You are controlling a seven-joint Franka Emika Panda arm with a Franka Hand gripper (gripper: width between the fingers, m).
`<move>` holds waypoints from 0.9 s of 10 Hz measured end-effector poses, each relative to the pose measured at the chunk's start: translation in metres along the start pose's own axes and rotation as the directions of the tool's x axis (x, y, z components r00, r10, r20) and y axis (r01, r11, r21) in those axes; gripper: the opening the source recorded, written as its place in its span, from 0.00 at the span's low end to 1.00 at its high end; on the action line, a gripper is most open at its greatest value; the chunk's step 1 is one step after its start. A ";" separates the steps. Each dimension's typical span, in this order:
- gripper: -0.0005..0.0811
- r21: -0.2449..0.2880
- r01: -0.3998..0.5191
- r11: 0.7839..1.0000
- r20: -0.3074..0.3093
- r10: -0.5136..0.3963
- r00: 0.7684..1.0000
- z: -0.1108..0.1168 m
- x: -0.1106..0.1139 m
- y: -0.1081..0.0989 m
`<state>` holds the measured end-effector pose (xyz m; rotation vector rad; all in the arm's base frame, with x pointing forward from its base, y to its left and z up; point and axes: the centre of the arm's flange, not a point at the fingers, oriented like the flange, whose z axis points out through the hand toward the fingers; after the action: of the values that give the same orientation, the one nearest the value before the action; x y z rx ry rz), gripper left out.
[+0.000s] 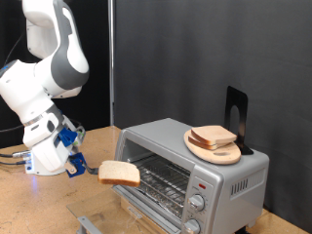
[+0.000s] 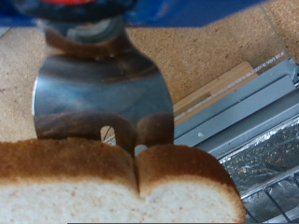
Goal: Make a piece of toast with the oven
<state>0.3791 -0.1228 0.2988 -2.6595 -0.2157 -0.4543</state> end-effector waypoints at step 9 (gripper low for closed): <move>0.61 -0.031 0.101 0.994 0.081 -0.098 0.992 0.073 0.028 -0.079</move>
<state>0.4089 -0.0176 0.2770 -2.7129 -0.3690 -0.3872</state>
